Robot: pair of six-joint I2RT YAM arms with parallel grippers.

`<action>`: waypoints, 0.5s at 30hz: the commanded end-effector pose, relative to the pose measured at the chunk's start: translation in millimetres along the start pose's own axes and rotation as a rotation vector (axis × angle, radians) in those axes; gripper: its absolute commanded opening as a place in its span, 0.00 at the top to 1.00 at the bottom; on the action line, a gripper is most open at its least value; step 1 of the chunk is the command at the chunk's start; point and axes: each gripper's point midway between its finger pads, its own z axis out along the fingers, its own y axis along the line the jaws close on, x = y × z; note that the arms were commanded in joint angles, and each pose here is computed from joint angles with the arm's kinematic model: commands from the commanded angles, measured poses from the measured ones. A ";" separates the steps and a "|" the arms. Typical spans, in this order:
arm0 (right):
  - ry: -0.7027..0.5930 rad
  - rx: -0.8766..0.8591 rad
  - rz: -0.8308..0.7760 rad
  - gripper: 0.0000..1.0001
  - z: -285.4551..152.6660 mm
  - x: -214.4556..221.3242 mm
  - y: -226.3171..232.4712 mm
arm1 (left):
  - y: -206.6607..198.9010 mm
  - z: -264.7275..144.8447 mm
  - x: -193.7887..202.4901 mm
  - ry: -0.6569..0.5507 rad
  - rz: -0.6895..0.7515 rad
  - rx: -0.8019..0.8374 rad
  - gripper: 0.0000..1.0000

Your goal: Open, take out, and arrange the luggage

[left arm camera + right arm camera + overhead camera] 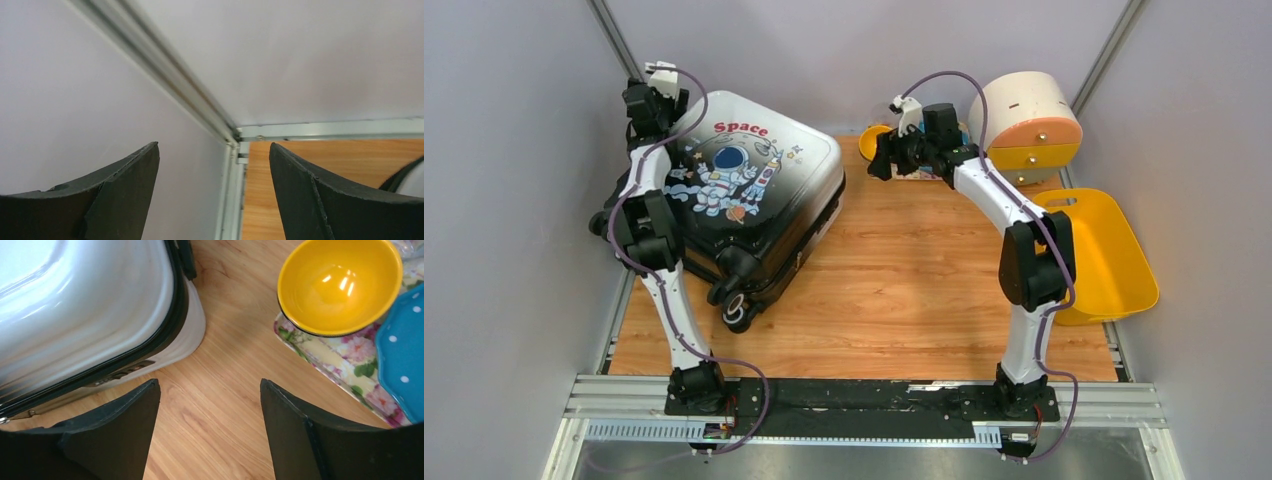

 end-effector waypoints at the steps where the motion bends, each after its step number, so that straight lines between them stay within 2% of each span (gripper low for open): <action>1: -0.052 0.006 -0.128 0.23 -33.8 -26.1 -10.8 | -145.1 -50.8 -34.8 -0.099 0.014 0.565 0.11; 4: -0.043 0.019 -0.142 0.23 -37.9 -24.8 -24.9 | -181.7 -70.3 -25.4 -0.066 -0.006 0.720 0.11; 7: -0.014 -0.005 -0.158 0.23 -40.2 -19.2 -27.1 | -181.8 -65.6 -25.6 -0.036 -0.024 0.680 0.11; 12: 0.045 -0.096 -0.169 0.23 -60.7 6.5 -1.8 | -121.6 -46.8 -65.3 -0.022 -0.065 0.423 0.07; 13: 0.050 -0.100 -0.170 0.23 -67.2 8.9 1.8 | -101.1 -51.4 -92.1 -0.057 -0.071 0.377 0.07; 15: 0.077 -0.099 -0.155 0.24 -86.5 20.3 12.2 | -76.2 -62.1 -101.0 -0.028 -0.106 0.294 0.07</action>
